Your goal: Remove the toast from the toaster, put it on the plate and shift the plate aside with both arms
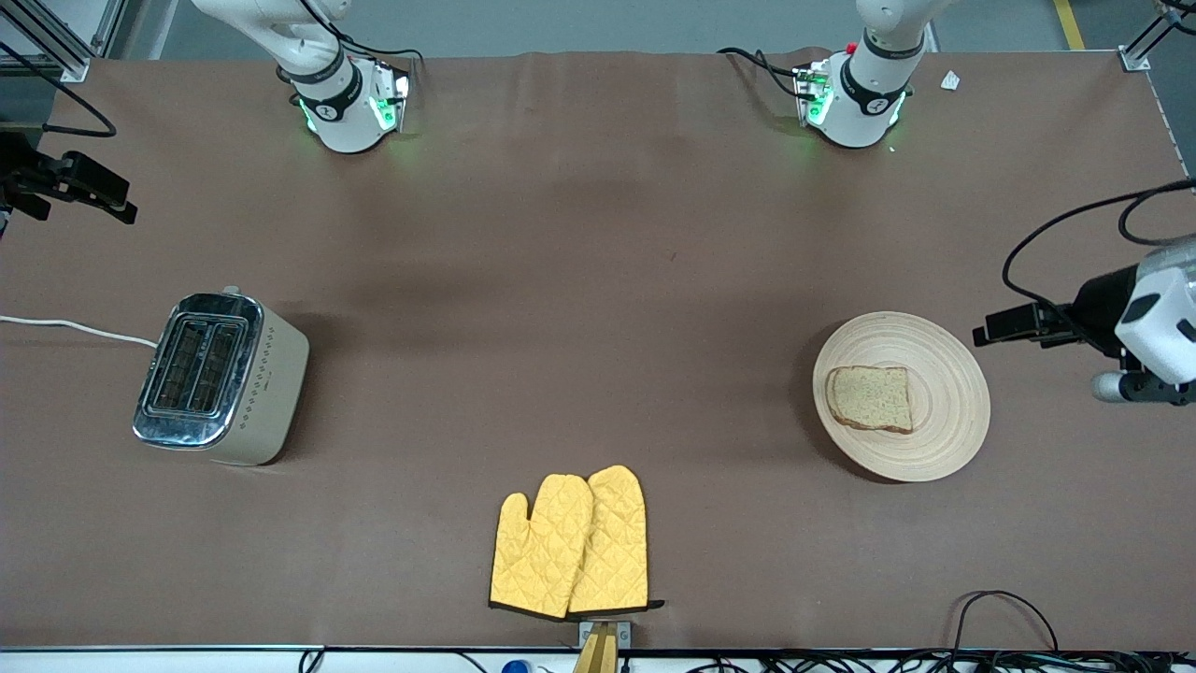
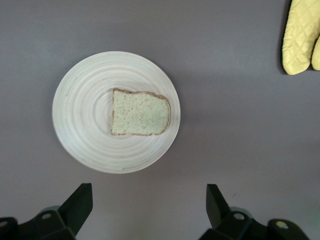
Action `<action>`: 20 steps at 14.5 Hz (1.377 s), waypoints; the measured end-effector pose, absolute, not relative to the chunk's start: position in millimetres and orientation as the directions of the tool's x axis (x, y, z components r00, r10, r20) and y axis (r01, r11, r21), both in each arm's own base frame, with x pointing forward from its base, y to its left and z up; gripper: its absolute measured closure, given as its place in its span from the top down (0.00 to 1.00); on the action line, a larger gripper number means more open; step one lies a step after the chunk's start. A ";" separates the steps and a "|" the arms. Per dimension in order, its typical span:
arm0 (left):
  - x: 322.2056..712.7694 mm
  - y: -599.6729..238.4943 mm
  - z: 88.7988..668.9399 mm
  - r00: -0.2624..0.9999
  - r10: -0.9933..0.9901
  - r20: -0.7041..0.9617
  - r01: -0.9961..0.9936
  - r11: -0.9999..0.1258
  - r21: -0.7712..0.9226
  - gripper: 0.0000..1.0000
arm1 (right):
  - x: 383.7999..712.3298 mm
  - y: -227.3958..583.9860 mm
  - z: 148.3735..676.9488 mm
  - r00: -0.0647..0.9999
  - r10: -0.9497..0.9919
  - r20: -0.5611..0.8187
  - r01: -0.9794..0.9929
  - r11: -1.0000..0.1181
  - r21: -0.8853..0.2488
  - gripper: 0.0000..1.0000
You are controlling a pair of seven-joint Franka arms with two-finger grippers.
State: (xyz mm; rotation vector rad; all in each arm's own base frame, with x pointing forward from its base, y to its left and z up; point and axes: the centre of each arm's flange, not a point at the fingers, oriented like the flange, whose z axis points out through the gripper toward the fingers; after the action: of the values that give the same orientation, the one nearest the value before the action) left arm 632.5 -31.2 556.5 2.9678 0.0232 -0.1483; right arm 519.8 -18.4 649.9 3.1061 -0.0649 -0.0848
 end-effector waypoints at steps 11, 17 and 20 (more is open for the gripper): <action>607.6 -23.5 608.4 0.998 -0.014 -0.057 -0.012 -0.999 0.033 1.00 | 519.8 -18.4 649.9 0.998 -0.043 -0.054 -0.041 -0.999 0.035 1.00; 557.9 -56.7 636.9 0.999 -0.037 -0.024 -0.038 -0.998 -0.052 1.00 | 519.8 -18.6 649.9 0.998 -0.043 -0.054 -0.041 -0.999 0.035 1.00; 530.2 -55.3 631.5 0.999 -0.026 -0.036 -0.027 -0.999 -0.039 1.00 | 519.8 -18.6 649.9 0.998 -0.043 -0.054 -0.041 -0.999 0.035 1.00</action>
State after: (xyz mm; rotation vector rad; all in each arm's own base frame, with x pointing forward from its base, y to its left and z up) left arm 530.2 -55.3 631.5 3.1808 -0.0419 -0.0568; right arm 519.8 -18.6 649.9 3.1061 -0.0654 -0.0847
